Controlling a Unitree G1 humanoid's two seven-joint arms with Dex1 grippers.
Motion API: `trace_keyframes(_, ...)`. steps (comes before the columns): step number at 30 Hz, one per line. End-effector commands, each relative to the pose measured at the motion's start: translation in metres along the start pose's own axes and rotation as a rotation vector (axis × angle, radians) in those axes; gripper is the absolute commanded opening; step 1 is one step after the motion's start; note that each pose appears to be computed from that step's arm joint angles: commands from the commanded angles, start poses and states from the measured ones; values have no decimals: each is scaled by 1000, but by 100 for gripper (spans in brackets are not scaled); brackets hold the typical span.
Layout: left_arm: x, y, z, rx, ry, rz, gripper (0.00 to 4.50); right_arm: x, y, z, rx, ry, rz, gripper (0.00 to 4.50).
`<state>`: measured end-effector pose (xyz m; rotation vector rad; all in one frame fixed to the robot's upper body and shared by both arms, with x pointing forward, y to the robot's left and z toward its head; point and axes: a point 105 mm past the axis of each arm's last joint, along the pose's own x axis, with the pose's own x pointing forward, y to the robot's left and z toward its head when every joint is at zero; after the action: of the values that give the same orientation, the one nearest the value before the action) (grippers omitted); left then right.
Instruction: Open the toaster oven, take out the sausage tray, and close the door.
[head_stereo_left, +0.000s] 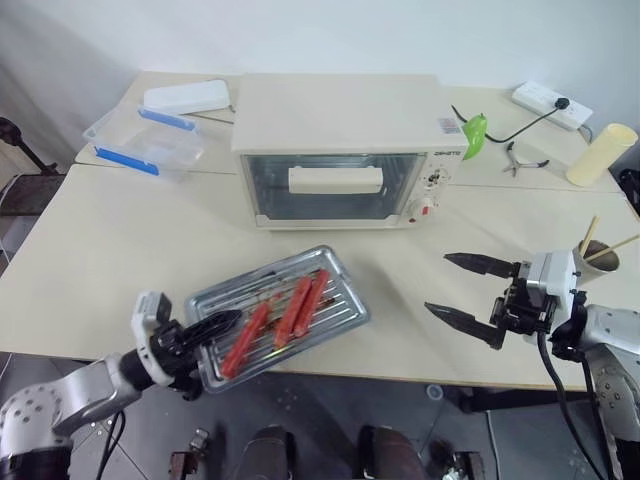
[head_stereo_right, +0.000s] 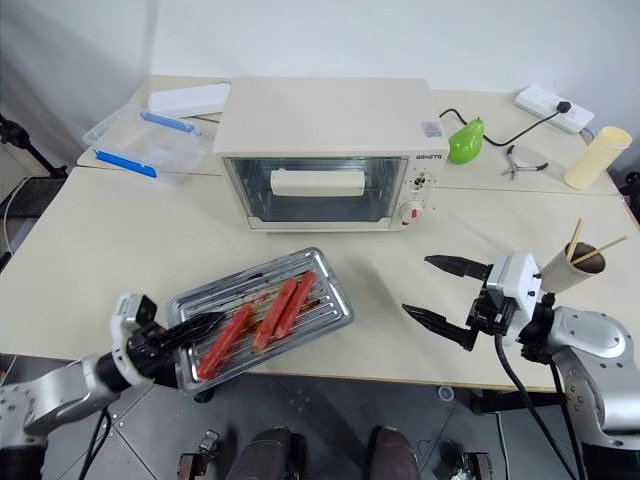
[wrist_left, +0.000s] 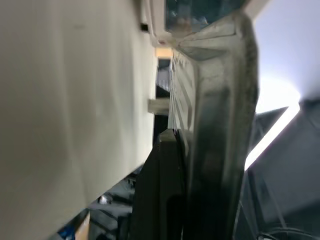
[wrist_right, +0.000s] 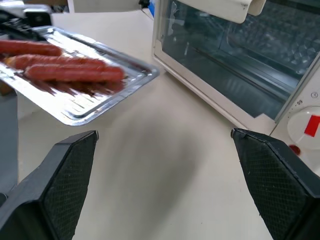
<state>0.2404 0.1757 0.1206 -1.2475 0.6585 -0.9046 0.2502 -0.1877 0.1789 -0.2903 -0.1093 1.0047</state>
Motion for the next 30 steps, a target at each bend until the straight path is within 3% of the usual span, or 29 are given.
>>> trace_keyframes(1, 14, 4, -5, -15, 102, 46, 0, -6, 4, 14, -39, -8, -4, 445)
trace_keyframes(7, 53, 11, 1, -21, 168, 104, 0, -10, 7, 19, -35, -1, -30, 445)
trace_keyframes(10, 77, 16, 11, -37, 133, 147, 0, -12, 9, 20, -35, 5, -34, 445)
trace_keyframes(17, 104, 15, 7, 29, 269, 231, 0, -16, 8, 21, -37, 21, -49, 445)
trace_keyframes(21, 110, 11, 10, 82, 282, 232, 93, -15, 8, 22, -40, 18, -56, 450)
trace_keyframes(26, 115, 2, 14, 163, 258, 208, 240, -17, 10, 21, -40, 22, -64, 450)
trace_keyframes(30, 108, -8, 21, 359, 279, 241, 363, -20, 11, 18, -35, 42, -72, 450)
